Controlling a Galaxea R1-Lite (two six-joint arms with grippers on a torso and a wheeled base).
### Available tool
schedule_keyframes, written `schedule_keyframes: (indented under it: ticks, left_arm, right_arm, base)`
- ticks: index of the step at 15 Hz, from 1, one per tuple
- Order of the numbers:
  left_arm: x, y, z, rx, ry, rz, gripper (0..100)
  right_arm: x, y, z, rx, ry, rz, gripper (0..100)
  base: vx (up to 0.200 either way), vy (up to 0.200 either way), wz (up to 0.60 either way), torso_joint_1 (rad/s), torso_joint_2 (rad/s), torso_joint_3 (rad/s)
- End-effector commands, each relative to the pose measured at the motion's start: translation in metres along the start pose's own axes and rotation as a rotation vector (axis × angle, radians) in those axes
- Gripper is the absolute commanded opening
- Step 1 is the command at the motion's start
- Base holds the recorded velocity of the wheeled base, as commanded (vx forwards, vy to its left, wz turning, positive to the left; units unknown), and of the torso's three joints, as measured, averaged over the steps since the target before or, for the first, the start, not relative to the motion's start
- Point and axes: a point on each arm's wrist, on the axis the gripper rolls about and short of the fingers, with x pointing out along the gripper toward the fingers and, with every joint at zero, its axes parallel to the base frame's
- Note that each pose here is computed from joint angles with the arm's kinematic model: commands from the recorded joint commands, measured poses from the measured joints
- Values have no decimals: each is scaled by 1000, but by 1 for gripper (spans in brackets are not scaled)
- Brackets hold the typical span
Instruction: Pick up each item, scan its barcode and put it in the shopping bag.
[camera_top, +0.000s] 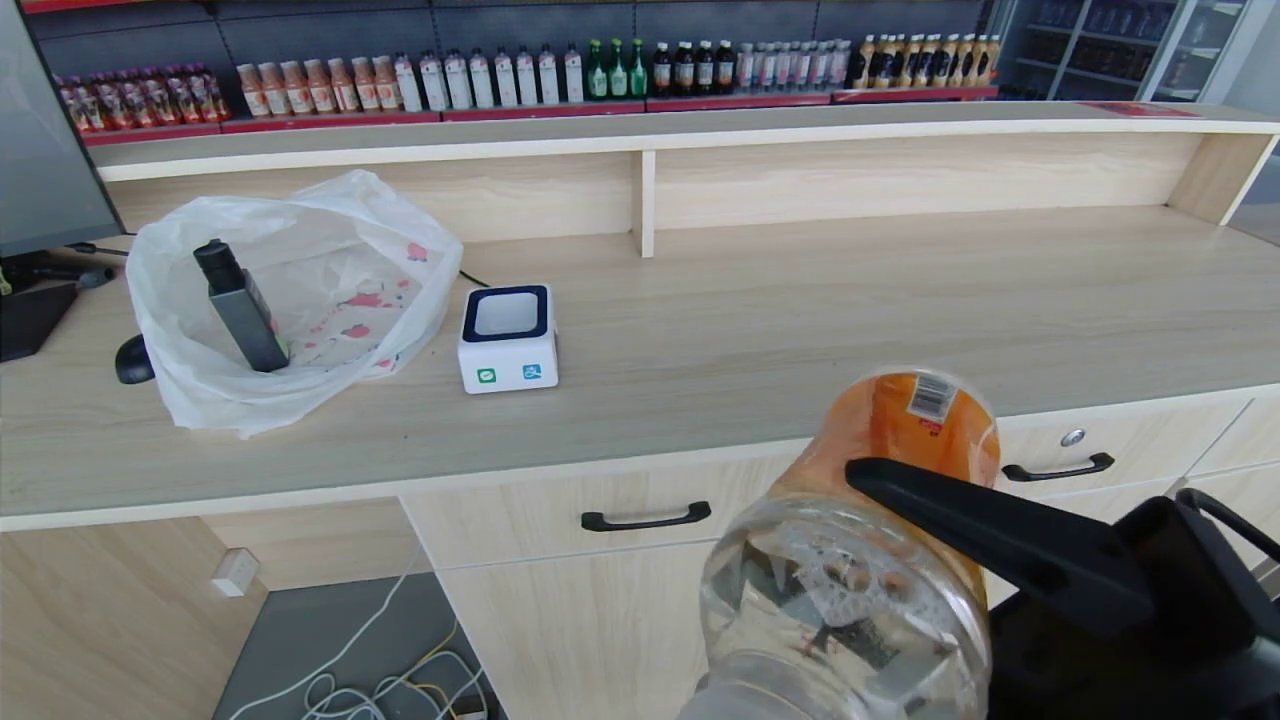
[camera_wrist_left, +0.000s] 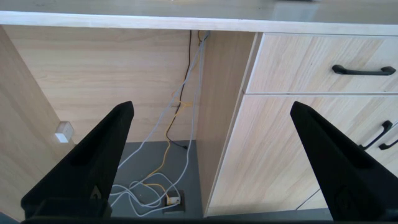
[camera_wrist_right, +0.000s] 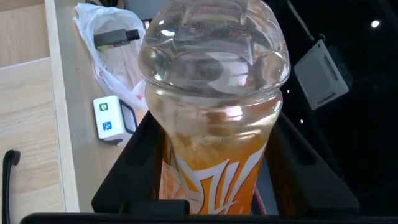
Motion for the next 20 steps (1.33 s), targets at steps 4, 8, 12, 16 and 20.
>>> schedule_keyframes:
  ticks: [4,8,12,16,20]
  left_arm:
    - [0,0,0,0,0,1,100]
    - [0,0,0,0,0,-1,100]
    - [0,0,0,0,0,1,100]
    - [0,0,0,0,0,-1,100]
    - [0,0,0,1,0,-1,100]
  right_arm:
    - [34,-4,-18,244,47,-70,0]
    - [48,-20,-33,495,139,-201,0]
    - [54,-37,-60,742,248,-384,0]
    - [70,-59,-68,929,227,-440,0]
    - [76,-56,-87,1166,304,-413,0]
  base:
    - [0,0,0,0,0,0]
    - [0,0,0,0,0,0]
    - [0,0,0,0,0,0]
    - [0,0,0,0,0,0]
    - [0,0,0,0,0,0]
